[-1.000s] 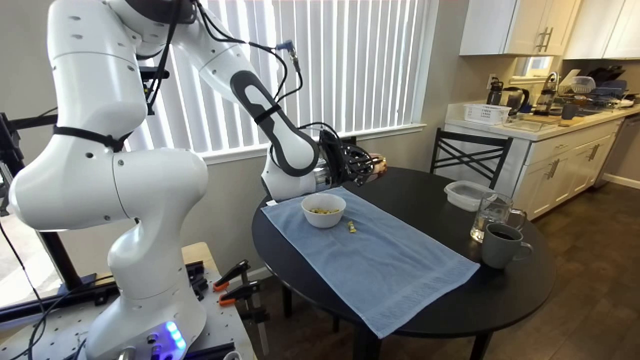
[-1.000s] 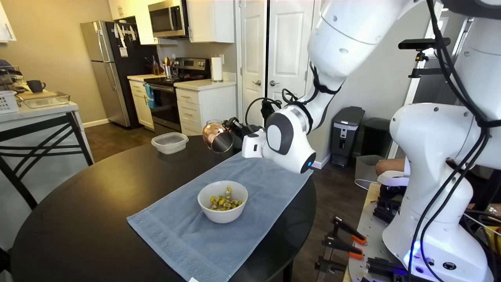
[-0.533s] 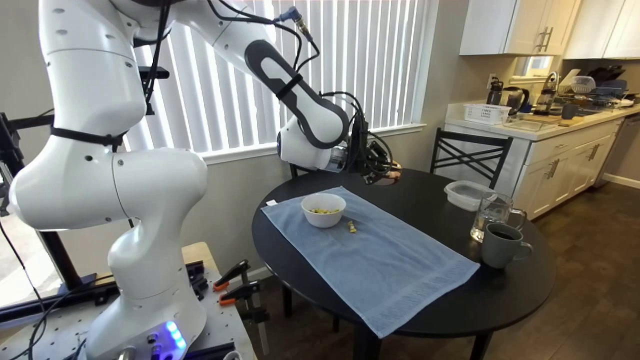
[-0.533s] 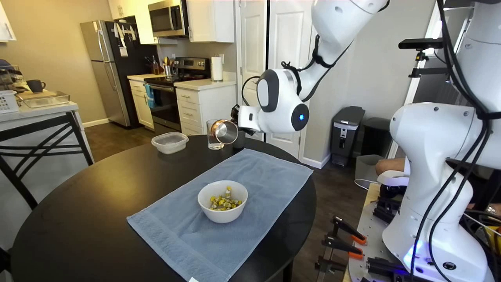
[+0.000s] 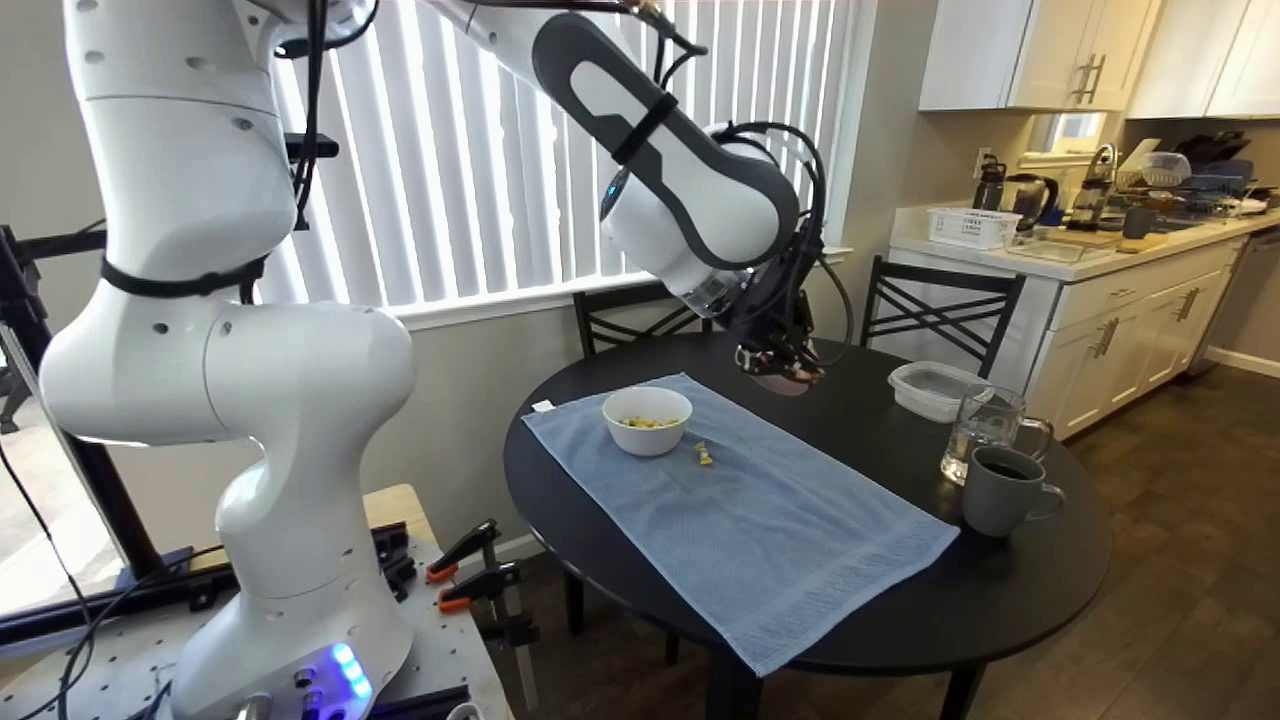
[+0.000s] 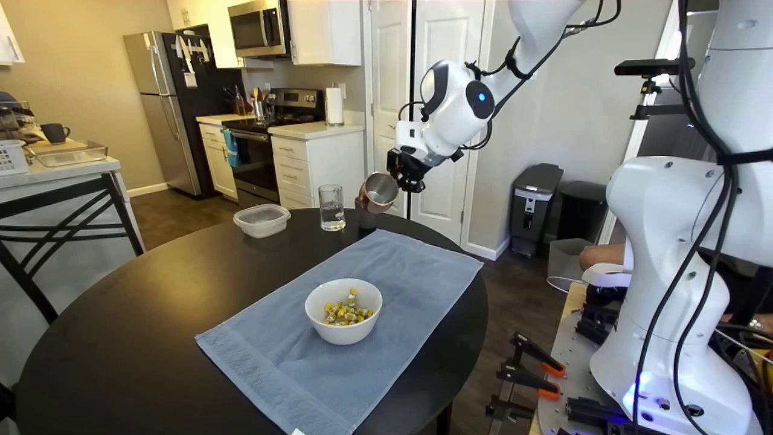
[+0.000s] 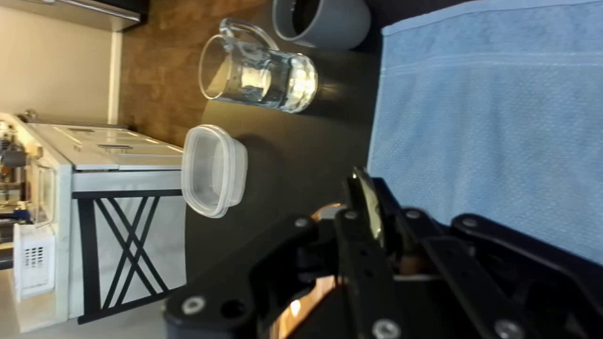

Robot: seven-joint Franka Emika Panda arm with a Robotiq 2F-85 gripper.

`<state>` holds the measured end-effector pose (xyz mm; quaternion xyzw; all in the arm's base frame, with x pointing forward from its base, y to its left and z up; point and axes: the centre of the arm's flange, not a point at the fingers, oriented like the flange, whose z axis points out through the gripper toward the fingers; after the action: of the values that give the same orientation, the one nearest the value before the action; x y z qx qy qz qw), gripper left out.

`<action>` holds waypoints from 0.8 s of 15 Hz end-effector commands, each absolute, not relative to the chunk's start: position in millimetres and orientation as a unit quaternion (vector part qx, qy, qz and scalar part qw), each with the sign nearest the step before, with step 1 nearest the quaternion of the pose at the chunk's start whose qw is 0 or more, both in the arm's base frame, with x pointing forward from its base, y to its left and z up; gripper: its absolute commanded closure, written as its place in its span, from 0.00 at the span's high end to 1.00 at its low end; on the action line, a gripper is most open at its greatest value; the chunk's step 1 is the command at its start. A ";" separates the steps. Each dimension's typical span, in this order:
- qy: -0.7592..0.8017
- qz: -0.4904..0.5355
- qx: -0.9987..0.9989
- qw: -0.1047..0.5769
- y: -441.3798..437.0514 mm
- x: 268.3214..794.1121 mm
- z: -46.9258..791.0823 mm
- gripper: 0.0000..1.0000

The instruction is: Pour the contents inside the cup into the bowl

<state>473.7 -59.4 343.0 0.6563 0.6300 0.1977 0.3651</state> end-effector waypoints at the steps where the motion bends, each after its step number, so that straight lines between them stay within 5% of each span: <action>1: 0.643 0.197 0.690 0.267 -101.1 491.9 337.6 0.04; 12: 0.570 0.153 0.806 0.049 -80.4 414.3 263.8 0.04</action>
<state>359.1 -29.0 257.7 0.7679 0.6111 0.1657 0.0970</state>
